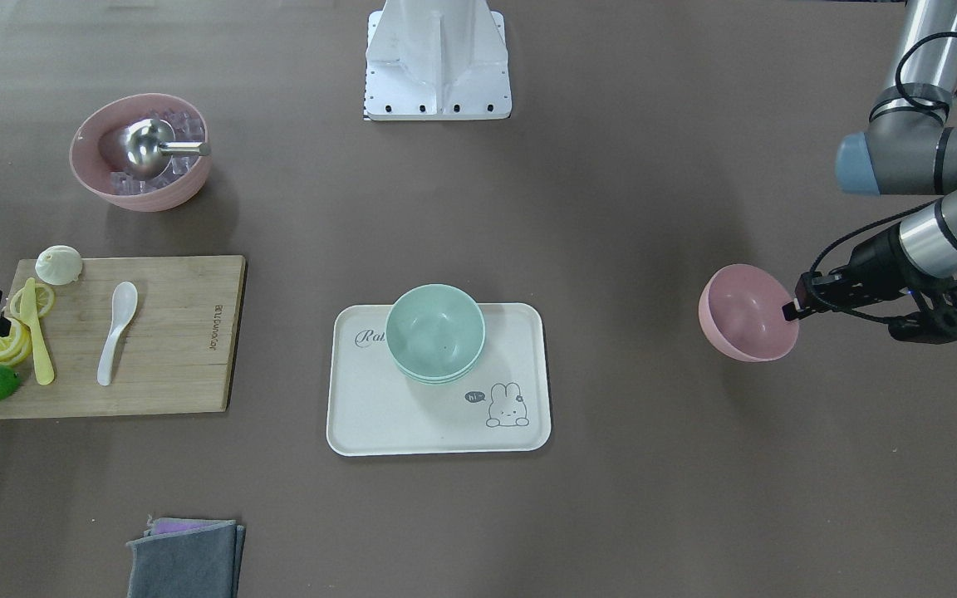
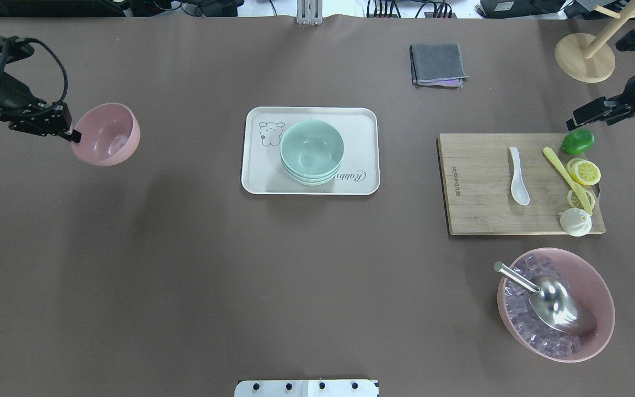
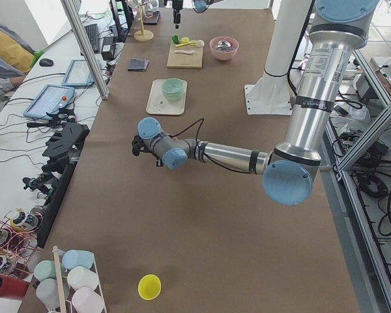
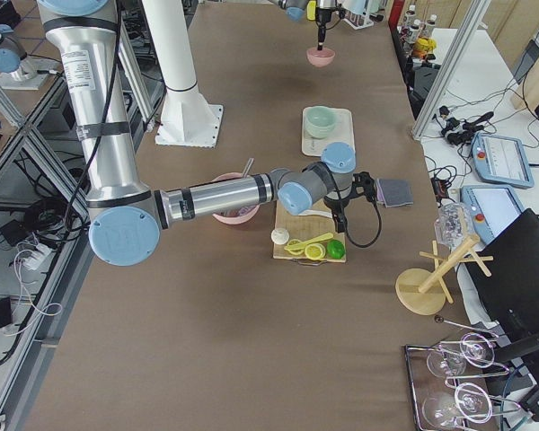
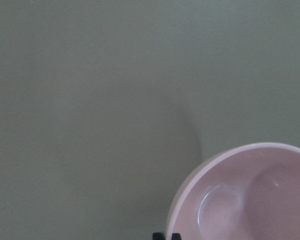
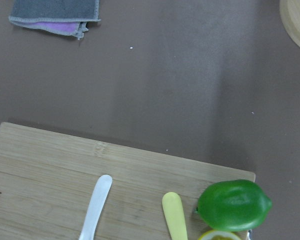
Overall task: Stack pink bowl on green and place spoon
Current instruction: 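Carry the pink bowl onto the green bowls while the right gripper descends to the spoon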
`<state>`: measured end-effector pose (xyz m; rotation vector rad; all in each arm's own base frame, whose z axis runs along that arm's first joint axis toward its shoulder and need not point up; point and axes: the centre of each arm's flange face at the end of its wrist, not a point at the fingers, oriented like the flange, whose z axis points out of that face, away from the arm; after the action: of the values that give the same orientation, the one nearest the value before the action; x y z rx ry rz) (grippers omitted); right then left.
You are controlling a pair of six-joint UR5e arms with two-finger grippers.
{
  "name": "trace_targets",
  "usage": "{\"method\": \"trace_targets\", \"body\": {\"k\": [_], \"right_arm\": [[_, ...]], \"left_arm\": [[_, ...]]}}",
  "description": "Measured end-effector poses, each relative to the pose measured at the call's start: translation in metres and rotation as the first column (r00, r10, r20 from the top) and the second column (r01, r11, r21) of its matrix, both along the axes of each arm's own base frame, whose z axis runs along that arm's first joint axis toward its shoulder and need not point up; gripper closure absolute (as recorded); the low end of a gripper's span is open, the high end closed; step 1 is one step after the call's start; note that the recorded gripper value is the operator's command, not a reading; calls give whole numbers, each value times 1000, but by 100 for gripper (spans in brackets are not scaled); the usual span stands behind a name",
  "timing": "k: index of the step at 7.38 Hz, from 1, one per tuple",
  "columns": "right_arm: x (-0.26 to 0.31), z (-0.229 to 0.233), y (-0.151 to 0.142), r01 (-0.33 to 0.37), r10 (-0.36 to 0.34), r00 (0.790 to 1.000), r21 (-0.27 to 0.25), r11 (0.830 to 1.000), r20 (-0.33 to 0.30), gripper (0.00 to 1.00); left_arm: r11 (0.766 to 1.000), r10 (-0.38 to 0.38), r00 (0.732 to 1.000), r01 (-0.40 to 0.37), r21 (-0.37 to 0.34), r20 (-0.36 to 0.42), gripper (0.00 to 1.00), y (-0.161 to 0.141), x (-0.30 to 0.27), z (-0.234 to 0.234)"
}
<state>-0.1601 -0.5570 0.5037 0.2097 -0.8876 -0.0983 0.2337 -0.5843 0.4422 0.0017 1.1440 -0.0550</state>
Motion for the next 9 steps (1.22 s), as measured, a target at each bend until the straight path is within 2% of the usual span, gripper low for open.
{"method": "trace_targets", "body": {"k": [2, 5, 7, 9], "right_arm": [[-32, -9, 9, -3, 3, 1000, -49, 999, 9, 1], [-83, -16, 24, -24, 21, 999, -74, 997, -32, 2], [-102, -14, 31, -15, 11, 999, -84, 996, -45, 2], [-110, -11, 34, -23, 18, 999, -107, 994, -51, 2]], "left_arm": [[999, -42, 997, 41, -24, -62, 100, -4, 57, -102], [996, -88, 996, 87, -34, -20, 100, 23, 173, -227], [995, -95, 995, 95, -1, 17, 100, 53, 233, -265], [995, -97, 995, 97, 17, 30, 100, 64, 261, -275]]}}
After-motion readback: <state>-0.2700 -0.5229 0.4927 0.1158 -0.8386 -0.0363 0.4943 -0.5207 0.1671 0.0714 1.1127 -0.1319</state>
